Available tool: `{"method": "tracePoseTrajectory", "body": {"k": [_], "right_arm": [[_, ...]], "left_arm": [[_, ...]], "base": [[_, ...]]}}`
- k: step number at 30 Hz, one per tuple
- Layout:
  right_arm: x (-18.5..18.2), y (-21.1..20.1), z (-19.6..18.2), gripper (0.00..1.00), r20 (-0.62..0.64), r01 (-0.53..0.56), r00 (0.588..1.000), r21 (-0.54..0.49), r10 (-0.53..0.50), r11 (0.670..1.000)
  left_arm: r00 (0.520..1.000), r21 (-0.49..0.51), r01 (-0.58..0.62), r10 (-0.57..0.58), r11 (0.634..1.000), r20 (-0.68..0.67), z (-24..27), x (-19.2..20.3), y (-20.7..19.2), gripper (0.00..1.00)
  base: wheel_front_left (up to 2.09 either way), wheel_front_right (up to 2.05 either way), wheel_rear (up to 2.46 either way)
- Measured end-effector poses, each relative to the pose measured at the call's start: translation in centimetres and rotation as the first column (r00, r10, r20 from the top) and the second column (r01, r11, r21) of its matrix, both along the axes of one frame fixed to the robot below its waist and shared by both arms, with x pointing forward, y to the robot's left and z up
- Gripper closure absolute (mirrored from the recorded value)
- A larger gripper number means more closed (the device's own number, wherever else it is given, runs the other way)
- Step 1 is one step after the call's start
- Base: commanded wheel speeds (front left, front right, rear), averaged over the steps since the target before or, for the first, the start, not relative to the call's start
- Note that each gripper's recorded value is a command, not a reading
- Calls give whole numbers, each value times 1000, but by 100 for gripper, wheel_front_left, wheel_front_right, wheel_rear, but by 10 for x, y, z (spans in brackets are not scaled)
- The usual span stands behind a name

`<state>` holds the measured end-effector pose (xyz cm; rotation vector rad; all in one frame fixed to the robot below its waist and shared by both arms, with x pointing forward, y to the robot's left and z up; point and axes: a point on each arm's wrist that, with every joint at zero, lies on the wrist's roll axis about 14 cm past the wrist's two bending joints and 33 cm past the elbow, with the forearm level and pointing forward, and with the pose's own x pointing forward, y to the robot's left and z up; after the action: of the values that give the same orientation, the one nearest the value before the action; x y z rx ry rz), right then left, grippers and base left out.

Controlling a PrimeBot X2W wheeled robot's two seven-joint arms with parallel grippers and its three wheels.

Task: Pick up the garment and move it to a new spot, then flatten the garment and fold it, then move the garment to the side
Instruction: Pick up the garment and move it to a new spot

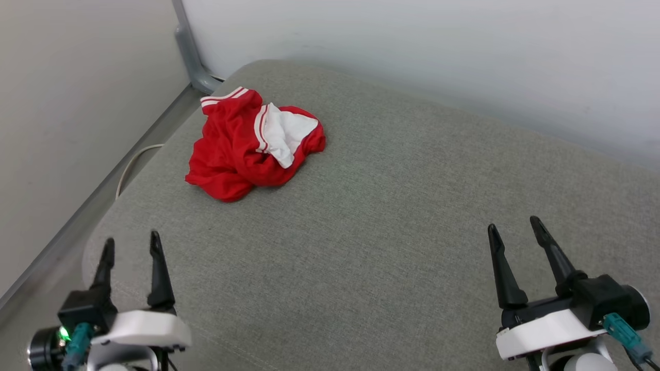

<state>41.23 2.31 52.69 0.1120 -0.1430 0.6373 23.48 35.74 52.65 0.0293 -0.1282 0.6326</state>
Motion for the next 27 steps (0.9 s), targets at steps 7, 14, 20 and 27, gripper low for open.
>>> {"method": "tracePoseTrajectory", "body": {"k": [7, 14, 20, 27], "right_arm": [[14, -5, 0, 0, 26, 24, 999, -10, -23, 1000], [38, -12, -5, 0, 58, 57, 997, -22, -56, 998], [59, -24, -14, 0, 71, 99, 993, -26, -97, 995], [75, -40, -31, 0, 66, 146, 988, -44, -143, 988]], "left_arm": [[994, 95, 41, -50, 995, 92, 48, 42, 17, 0], [979, 196, 84, -118, 977, 169, 101, 103, 42, 0], [968, 223, 167, -203, 961, 149, 113, 171, 52, 0], [939, 15, 338, -337, 941, -67, 68, 248, 42, 0]], "base": [[0, 0, 0], [0, 0, 0], [0, 0, 0], [0, 0, 0]]}}
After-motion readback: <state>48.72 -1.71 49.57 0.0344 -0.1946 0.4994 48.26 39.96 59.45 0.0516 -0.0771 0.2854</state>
